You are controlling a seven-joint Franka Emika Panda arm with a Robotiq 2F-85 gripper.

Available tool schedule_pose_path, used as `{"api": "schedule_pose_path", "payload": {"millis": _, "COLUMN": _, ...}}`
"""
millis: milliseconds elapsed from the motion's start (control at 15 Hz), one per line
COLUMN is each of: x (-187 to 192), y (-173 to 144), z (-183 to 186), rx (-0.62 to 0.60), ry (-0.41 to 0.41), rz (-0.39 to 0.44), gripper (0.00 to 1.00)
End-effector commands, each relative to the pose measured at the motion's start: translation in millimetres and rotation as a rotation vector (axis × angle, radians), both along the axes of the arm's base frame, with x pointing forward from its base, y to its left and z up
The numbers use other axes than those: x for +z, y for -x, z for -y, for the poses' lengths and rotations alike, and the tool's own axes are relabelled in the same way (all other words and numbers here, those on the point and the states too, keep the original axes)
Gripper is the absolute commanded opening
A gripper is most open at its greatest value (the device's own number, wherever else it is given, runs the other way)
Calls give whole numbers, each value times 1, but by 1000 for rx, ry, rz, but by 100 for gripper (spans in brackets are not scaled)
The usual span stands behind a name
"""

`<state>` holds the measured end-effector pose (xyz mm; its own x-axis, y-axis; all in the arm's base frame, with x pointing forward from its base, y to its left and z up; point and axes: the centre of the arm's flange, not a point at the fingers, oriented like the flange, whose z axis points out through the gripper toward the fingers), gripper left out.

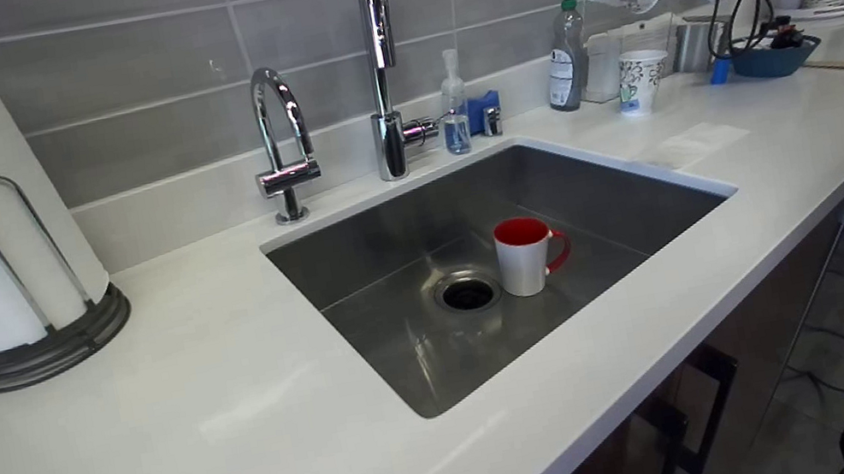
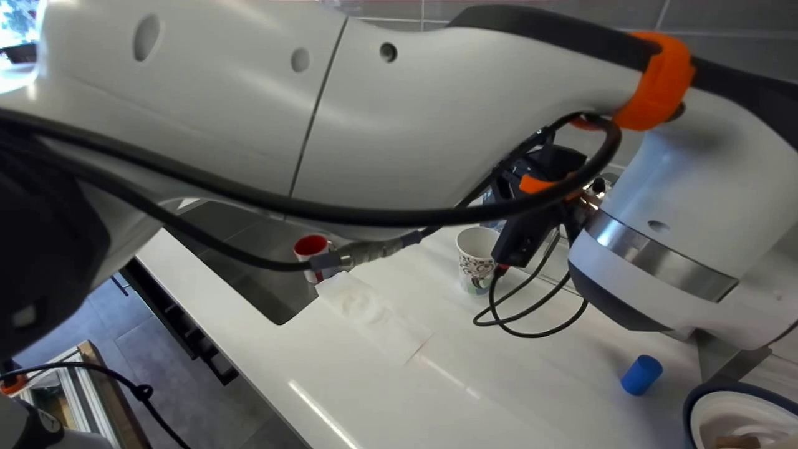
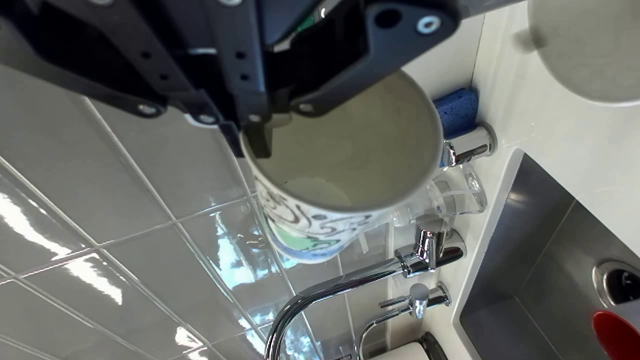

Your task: Pour the contents in the cup to the right into the cup to the left

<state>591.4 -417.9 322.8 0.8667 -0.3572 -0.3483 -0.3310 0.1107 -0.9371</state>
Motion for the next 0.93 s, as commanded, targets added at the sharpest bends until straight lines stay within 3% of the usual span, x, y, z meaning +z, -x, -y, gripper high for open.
{"api": "schedule_pose_path", "payload": {"millis": 0, "x": 0, "y": 0, "z": 0, "rx": 0, "ry": 0, "rz": 0, "gripper": 4}}
{"api": "schedule_pose_path", "payload": {"millis": 467, "x": 0, "y": 0, "z": 0, "rx": 2, "ry": 0, "rz": 6, "gripper": 1}}
{"api": "schedule_pose_path", "payload": {"millis": 867, "x": 3, "y": -2, "z": -4, "rx": 25, "ry": -65, "rz": 44, "gripper": 1}}
